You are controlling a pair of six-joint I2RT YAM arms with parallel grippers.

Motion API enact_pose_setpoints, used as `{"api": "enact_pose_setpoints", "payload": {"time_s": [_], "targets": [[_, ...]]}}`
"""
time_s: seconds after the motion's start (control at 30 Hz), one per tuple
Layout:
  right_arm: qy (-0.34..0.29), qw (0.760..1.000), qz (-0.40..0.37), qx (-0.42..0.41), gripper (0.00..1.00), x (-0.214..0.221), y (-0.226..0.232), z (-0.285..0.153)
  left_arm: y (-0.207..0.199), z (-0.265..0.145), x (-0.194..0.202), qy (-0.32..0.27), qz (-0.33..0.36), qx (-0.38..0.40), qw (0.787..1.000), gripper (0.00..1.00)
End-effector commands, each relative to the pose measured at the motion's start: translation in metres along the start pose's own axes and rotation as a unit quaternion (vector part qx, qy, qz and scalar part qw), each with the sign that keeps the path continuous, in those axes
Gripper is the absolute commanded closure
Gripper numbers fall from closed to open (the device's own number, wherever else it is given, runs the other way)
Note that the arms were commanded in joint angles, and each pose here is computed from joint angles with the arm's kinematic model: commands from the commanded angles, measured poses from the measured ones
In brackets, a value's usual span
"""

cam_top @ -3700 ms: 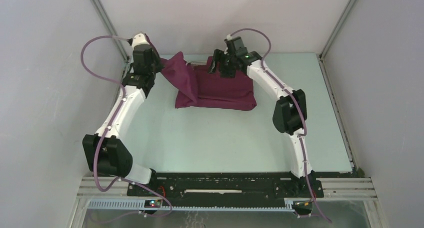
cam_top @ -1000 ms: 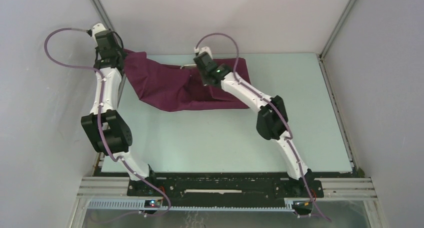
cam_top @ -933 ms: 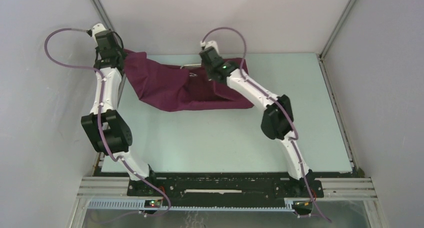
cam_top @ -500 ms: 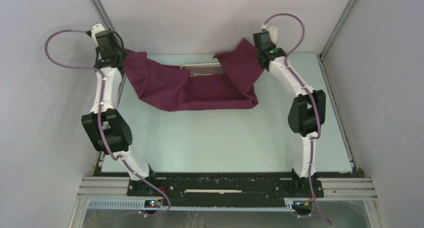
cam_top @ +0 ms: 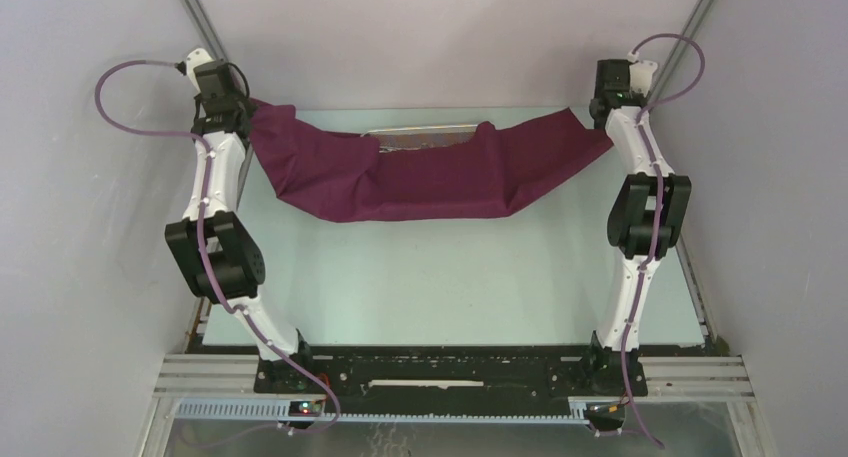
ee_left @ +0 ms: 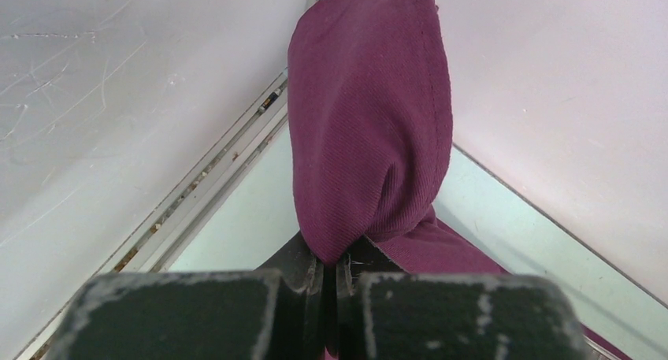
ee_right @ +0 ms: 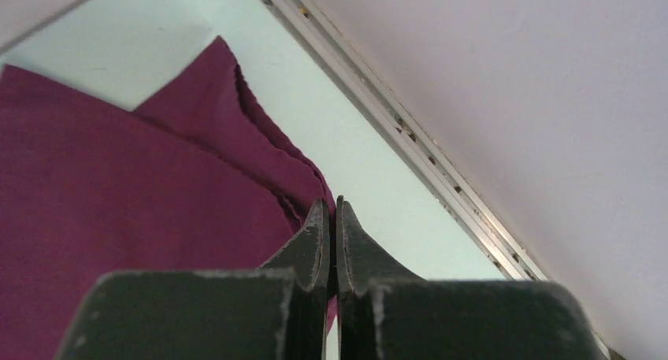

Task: Open and lay out the surgical kit
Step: Open the surgical kit at the center of the board.

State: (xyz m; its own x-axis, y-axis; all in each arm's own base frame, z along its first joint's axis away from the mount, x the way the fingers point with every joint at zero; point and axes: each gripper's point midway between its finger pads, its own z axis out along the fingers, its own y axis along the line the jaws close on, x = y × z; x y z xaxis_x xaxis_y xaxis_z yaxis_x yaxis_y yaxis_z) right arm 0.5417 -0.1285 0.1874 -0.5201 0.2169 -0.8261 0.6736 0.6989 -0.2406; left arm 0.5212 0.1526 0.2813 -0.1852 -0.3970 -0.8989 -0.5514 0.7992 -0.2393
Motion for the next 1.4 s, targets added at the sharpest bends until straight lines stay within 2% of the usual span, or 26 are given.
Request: {"api": "enact_pose_setpoints", "payload": {"time_s": [0.0,0.3,0.37,0.47,0.53,0.57,0.63,0.77,0.87,1.07,1.37], "targets": [[0.016,0.998,0.027,0.047,1.0,0.002,-0.03,0.023,-0.009,-0.006,-0.052,-0.07,-0.007,0.012,0.997,1.0],[0.082,0.992,0.069,0.066,1.0,0.041,-0.059,0.035,-0.005,-0.002,-0.048,-0.063,-0.008,0.0,0.998,1.0],[0.105,0.989,0.087,0.054,0.85,0.053,-0.059,0.034,-0.001,-0.003,-0.046,-0.062,-0.008,-0.009,0.998,1.0],[0.125,0.987,0.097,0.034,0.46,0.056,-0.054,0.024,0.006,-0.006,-0.044,-0.062,-0.003,-0.021,0.998,1.0],[0.117,0.988,0.097,0.024,0.29,0.046,-0.052,0.014,0.009,-0.007,-0.042,-0.061,-0.004,-0.026,0.998,1.0],[0.111,0.989,0.099,0.007,0.21,0.038,-0.048,0.007,0.01,-0.008,-0.042,-0.061,-0.004,-0.027,0.998,0.99],[0.098,0.99,0.092,-0.04,0.14,0.022,-0.033,-0.005,0.011,-0.009,-0.042,-0.061,-0.004,-0.028,0.998,0.99],[0.071,0.983,0.032,-0.164,0.09,-0.004,0.025,-0.023,0.012,-0.009,-0.042,-0.062,-0.006,-0.028,0.998,0.99],[0.088,0.971,0.0,-0.225,0.11,0.005,0.059,-0.014,0.01,-0.008,-0.041,-0.059,-0.01,-0.024,0.998,0.98],[0.104,0.956,0.016,-0.275,0.21,0.019,0.078,0.019,0.015,-0.007,-0.038,-0.054,-0.008,-0.028,0.998,0.98],[0.132,0.958,0.028,-0.255,0.21,0.04,0.067,0.064,0.019,-0.004,-0.035,-0.049,-0.009,-0.031,0.998,0.98]]}}
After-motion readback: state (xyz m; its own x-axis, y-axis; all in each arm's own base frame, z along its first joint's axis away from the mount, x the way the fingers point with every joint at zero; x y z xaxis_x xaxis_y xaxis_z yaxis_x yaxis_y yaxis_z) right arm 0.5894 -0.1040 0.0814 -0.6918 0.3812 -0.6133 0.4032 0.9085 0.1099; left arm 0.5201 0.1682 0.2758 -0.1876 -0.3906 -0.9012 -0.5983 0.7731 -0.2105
